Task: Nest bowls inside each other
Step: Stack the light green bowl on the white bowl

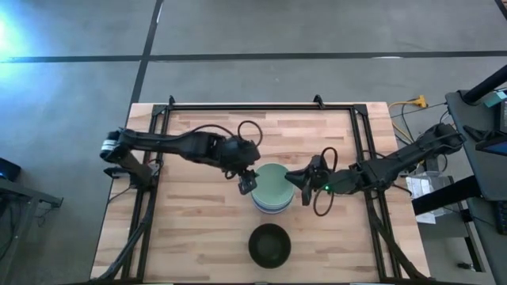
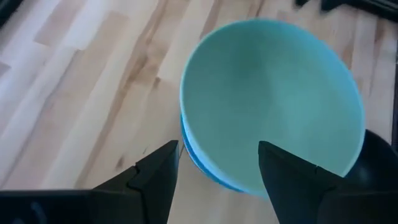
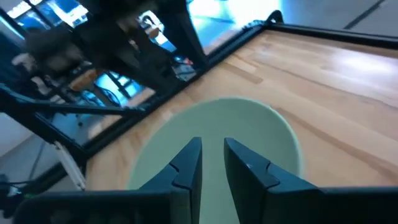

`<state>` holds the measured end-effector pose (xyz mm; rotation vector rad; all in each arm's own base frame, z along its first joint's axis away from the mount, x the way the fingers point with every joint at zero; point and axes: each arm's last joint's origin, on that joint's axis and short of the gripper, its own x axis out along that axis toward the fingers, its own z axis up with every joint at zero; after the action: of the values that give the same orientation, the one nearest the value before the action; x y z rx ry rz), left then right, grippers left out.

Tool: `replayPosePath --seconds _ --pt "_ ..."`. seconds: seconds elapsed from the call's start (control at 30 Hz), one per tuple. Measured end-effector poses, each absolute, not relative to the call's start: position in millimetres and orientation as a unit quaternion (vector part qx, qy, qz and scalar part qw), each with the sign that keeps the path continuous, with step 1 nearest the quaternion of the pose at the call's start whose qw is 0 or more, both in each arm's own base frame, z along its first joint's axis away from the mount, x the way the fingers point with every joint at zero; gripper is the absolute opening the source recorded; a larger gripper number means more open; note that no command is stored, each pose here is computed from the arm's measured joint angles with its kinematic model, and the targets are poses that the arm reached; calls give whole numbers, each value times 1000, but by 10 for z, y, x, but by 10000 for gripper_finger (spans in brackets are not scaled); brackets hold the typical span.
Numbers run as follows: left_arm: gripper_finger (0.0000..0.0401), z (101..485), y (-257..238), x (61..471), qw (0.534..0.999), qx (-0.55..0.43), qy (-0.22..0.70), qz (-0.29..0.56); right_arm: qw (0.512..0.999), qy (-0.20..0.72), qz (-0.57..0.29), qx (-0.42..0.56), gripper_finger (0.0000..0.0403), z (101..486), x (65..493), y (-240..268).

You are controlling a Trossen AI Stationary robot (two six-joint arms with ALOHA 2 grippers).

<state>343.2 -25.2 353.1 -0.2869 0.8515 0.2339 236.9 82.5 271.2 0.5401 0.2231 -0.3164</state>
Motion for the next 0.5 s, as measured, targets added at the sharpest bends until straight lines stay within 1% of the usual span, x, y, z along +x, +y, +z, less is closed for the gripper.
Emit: replayPosePath --seconds 0.17,0.33,0.4,0.5 --pt "205 3237 -292 3281 912 -151 371 85 951 115 -118 262 63 2791 2354 874" --pt "205 2932 -414 3157 932 -158 322 57 952 120 -104 261 63 2804 2320 912" --pt "205 2876 -434 3133 932 -181 308 57 952 119 -102 263 63 2812 2317 914" --pt "205 2897 -447 3095 934 -193 295 55 951 117 -99 270 63 2816 2318 919"
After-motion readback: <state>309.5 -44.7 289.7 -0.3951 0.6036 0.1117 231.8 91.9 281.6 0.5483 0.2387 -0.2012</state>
